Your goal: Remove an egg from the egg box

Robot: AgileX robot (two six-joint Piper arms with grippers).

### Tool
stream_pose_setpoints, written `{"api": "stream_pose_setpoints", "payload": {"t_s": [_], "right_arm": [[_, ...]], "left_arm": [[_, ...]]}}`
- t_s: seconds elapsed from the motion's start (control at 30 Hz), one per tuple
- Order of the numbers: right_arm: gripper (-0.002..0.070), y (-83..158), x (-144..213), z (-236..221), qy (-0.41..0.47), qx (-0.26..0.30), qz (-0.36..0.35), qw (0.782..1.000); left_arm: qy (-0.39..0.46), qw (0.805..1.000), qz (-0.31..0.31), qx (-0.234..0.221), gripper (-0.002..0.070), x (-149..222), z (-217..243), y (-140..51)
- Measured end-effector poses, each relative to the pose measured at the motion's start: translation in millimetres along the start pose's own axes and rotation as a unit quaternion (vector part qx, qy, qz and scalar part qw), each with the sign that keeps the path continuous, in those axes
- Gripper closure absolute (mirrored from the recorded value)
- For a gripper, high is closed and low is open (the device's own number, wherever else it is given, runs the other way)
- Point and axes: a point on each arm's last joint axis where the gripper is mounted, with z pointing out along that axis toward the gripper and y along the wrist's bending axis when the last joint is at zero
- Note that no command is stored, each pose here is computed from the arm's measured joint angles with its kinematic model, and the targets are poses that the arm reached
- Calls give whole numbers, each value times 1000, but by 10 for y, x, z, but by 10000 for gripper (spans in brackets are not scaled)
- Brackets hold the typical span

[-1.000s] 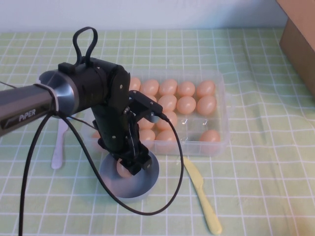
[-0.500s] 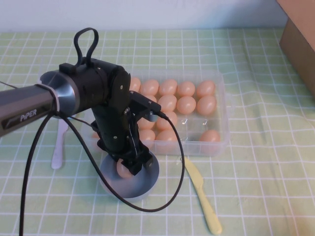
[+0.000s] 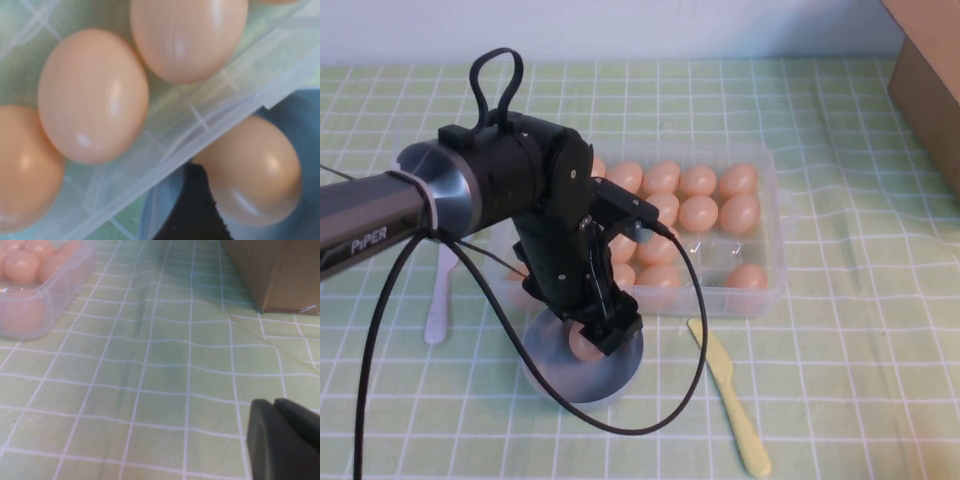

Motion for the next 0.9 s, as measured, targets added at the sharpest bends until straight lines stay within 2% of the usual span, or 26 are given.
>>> {"api": "stream_pose_setpoints", "payload": {"t_s": [0.17, 0.27, 0.37, 0.5, 0.6, 0.9], "right_arm": [[694, 0, 0, 0, 0, 0, 0, 1000], [694, 0, 0, 0, 0, 0, 0, 1000], [694, 0, 0, 0, 0, 0, 0, 1000], [694, 0, 0, 0, 0, 0, 0, 1000], [694, 0, 0, 0, 0, 0, 0, 1000], [694, 0, 0, 0, 0, 0, 0, 1000]], "left_arm": [[-12, 1000, 10, -16, 193, -14, -32, 17], [-33, 999, 24, -27, 225, -5, -183, -44], [-82, 995, 38, -34, 319, 33, -525, -161], [-187, 980, 46, -44, 563, 193, -1125, -258], [-260, 963, 51, -54, 642, 399, -1393, -287], [-365, 927, 53, -65, 676, 1197, -1277, -359]]}}
